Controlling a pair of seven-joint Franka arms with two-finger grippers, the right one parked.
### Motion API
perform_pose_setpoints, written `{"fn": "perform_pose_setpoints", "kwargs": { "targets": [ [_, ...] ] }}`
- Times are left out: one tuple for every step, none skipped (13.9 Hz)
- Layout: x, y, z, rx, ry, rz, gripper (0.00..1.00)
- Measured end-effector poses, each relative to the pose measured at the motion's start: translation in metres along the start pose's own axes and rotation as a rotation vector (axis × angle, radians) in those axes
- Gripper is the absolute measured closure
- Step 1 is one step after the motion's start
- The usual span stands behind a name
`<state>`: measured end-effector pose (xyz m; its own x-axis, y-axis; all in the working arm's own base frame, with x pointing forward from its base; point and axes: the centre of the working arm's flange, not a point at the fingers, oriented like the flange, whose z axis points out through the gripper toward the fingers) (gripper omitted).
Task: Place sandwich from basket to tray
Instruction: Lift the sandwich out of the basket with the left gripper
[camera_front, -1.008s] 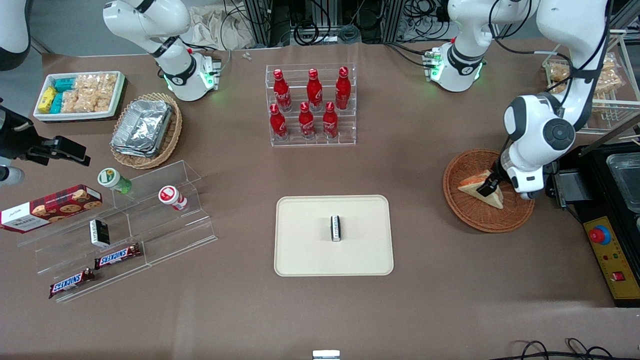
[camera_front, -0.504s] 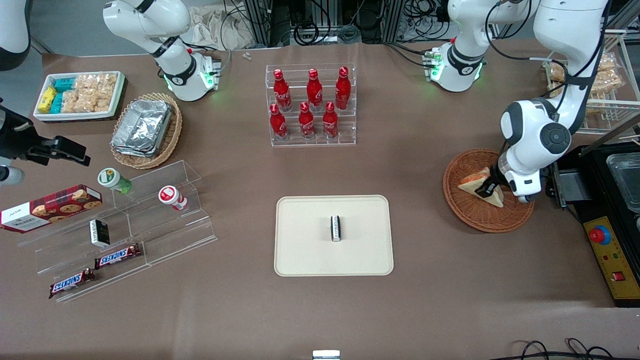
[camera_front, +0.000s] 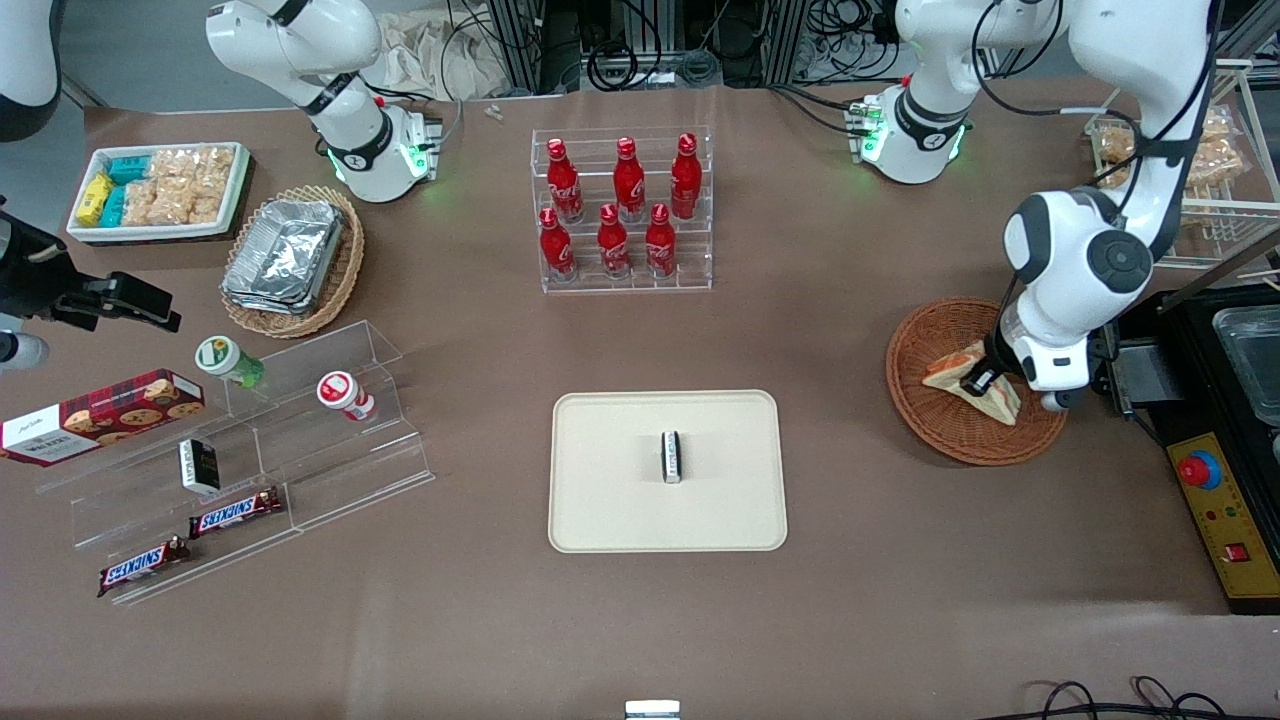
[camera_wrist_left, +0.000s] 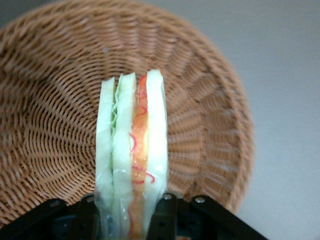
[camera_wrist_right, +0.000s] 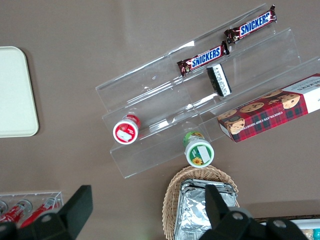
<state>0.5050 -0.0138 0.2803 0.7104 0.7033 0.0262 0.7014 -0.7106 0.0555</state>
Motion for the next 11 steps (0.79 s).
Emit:
{"fn": "perform_pose_setpoints", "kwargs": {
  "targets": [
    [-0.002,0.002,-0.021,-0.010,0.007,0.061,0.80],
    [-0.003,0.003,-0.042,-0.017,0.012,0.128,0.80],
    [-0.003,0.003,-0.064,-0.022,0.016,0.199,0.80],
    [-0.003,0.005,-0.086,-0.023,0.015,0.268,0.80],
    [-0.002,0.008,-0.108,-0.019,0.008,0.348,0.80],
    [0.001,0.013,-0.131,-0.011,-0.006,0.441,0.80],
    [0.005,0.020,-0.160,-0.001,-0.028,0.562,0.80],
    [0.005,0.029,-0.183,0.005,-0.043,0.654,0.80],
    [0.001,0.040,-0.204,0.010,-0.055,0.738,0.80],
    [-0.008,0.054,-0.217,0.011,-0.056,0.801,0.80],
    [-0.023,0.070,-0.224,0.011,-0.052,0.852,0.80]
  ]
}}
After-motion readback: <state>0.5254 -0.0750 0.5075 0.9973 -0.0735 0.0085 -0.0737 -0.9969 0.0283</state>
